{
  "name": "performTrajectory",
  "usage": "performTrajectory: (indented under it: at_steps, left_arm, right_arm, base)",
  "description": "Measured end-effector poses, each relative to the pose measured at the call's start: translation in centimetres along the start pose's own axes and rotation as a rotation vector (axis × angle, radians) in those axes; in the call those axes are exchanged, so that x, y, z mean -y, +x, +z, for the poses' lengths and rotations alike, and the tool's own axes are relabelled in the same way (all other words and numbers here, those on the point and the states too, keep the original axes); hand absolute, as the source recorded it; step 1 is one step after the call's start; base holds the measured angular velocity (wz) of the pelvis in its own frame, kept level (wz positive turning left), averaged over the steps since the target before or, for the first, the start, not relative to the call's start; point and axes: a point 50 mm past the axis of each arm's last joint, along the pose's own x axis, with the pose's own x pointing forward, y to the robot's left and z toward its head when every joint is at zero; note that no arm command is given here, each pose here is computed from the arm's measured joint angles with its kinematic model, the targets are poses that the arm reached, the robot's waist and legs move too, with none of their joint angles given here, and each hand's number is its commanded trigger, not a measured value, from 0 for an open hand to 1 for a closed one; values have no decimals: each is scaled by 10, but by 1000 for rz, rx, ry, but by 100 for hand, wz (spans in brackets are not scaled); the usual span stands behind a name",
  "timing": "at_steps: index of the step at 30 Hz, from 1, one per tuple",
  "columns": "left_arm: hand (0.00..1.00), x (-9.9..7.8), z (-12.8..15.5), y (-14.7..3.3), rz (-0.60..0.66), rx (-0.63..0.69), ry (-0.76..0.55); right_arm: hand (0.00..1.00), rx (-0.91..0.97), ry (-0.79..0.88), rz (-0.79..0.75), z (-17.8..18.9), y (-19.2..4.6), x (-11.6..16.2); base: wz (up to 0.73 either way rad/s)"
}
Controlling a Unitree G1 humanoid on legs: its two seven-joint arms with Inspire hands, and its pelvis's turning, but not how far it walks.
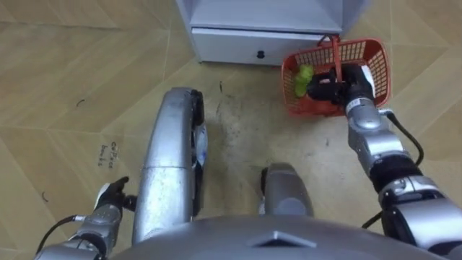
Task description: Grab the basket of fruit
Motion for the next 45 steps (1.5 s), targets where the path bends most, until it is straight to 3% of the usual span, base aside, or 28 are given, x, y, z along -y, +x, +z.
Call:
performTrajectory:
  at_steps: [2,4,7,9,11,14,19,29,45]
  left_arm:
    - [0,2,-13,-3,-12,-33,9]
    - [0,12,1,-2,-45,14,-5]
    - [0,8,-1,-1,5,-5,-63]
    - [0,6,-10,-3,27,-40,-33]
    - [0,-1,-19,-4,61,-73,-50]
    - [0,-15,-18,-3,102,-64,-49]
    - [0,-7,-14,-4,96,-24,-55]
    - [0,-3,-53,-15,86,-127,-37]
    - [0,1,-65,-18,32,-185,-10]
  right_arm:
    - [100,-17,-17,1,-9,-6,0]
    - [100,-16,-5,-85,-20,-15,29]
    - [100,22,-17,-79,-11,-18,18]
    - [100,-50,-101,-51,-41,-36,9]
    - [100,-17,-101,-59,-46,-51,9]
    - [100,142,-68,-118,-18,-60,17]
    - [100,346,-43,-137,23,-71,26]
    - [100,327,25,-42,14,-85,32]
    - [100,450,25,4,40,-96,38]
  base:
    - [-3]
    - [61]
    - [-55]
    - [-113]
    - [-85]
    - [-37]
    - [-2]
    - [3]
    - [1]
